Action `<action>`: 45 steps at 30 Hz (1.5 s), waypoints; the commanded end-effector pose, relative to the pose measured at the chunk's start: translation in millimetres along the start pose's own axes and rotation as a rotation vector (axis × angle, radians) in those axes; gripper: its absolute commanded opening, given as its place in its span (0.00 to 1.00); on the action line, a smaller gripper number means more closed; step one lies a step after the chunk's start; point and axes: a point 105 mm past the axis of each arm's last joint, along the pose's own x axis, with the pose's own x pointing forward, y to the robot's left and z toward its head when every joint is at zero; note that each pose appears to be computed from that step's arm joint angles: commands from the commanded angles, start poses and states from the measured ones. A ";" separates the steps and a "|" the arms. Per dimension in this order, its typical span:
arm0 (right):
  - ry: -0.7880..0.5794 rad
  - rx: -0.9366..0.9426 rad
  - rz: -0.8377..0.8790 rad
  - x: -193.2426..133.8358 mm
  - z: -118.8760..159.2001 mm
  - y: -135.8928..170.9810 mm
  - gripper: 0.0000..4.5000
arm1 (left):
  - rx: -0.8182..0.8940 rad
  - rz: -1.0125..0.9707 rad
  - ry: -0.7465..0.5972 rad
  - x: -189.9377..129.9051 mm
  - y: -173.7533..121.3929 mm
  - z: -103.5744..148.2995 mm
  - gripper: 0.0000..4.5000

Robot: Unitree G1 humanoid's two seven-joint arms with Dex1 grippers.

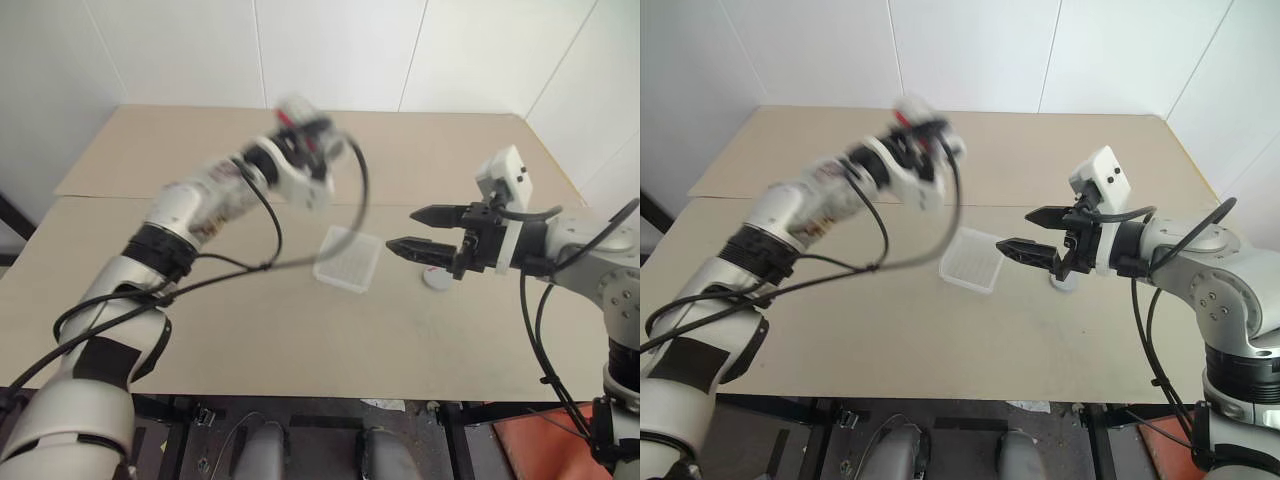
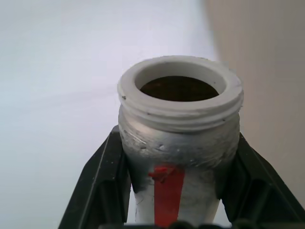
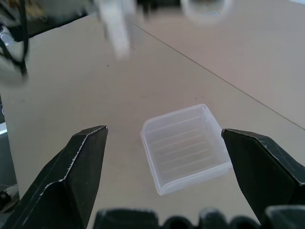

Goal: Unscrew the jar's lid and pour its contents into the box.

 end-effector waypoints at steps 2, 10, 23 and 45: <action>-0.090 -0.021 -0.005 -5.0 19.3 2.1 0.99 | 0.382 -0.102 -0.123 9.1 -39.3 30.6 0.50; -0.147 -0.008 -0.016 -12.2 26.7 8.3 0.99 | 0.535 -0.021 -0.088 34.0 -28.5 32.9 0.50; -0.160 -0.009 -0.014 -10.4 28.8 10.5 0.99 | 0.532 -0.066 -0.211 -4.9 -32.5 59.3 0.50; -0.171 0.006 0.007 -7.4 23.9 12.0 0.99 | -1.744 0.243 0.528 -59.0 -31.4 -95.4 0.50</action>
